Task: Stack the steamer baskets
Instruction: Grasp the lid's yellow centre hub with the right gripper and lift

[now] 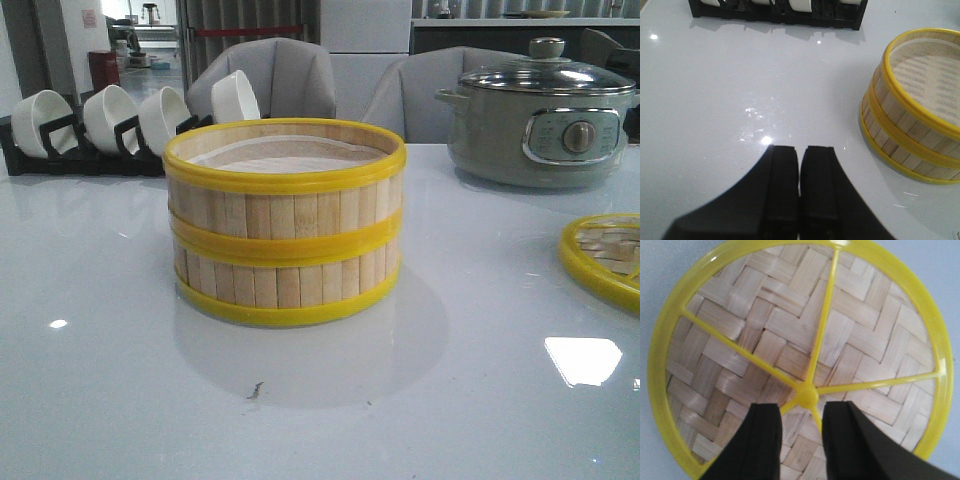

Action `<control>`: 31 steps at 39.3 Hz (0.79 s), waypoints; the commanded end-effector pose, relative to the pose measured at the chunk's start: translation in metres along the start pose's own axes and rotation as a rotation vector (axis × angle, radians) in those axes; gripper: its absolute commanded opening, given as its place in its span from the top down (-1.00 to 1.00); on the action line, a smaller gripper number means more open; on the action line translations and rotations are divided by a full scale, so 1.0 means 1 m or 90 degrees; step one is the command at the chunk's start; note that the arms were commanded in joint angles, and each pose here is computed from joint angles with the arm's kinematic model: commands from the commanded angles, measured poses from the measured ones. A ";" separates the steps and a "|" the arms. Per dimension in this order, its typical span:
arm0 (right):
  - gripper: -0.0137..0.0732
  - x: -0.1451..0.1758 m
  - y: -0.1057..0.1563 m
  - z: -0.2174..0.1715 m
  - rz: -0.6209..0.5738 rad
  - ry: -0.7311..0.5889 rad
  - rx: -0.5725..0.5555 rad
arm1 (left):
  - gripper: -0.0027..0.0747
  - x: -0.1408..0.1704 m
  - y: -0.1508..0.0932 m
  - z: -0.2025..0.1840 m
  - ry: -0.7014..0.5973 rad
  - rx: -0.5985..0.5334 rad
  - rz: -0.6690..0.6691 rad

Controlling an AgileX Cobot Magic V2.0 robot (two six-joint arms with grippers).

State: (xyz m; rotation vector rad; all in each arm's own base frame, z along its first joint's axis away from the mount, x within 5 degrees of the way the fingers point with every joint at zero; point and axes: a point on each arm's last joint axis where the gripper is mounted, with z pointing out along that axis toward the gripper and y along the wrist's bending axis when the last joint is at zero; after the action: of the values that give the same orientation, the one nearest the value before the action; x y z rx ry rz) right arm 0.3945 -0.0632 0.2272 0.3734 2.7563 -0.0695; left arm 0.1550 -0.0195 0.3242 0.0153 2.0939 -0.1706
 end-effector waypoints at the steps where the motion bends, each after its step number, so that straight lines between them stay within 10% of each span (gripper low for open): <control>1: -0.07 -0.013 -0.003 -0.023 -0.010 -0.069 0.001 | 0.71 -0.015 -0.003 -0.005 -0.067 0.009 -0.004; 31: 0.10 -0.014 -0.002 -0.003 -0.012 -0.055 0.002 | 0.71 -0.015 -0.003 -0.005 -0.067 0.009 -0.004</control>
State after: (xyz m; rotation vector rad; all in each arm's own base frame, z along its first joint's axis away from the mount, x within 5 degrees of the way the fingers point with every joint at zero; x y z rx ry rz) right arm 0.4033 -0.0645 0.2026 0.3709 2.7884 -0.0703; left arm 0.1550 -0.0195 0.3242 0.0153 2.0932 -0.1706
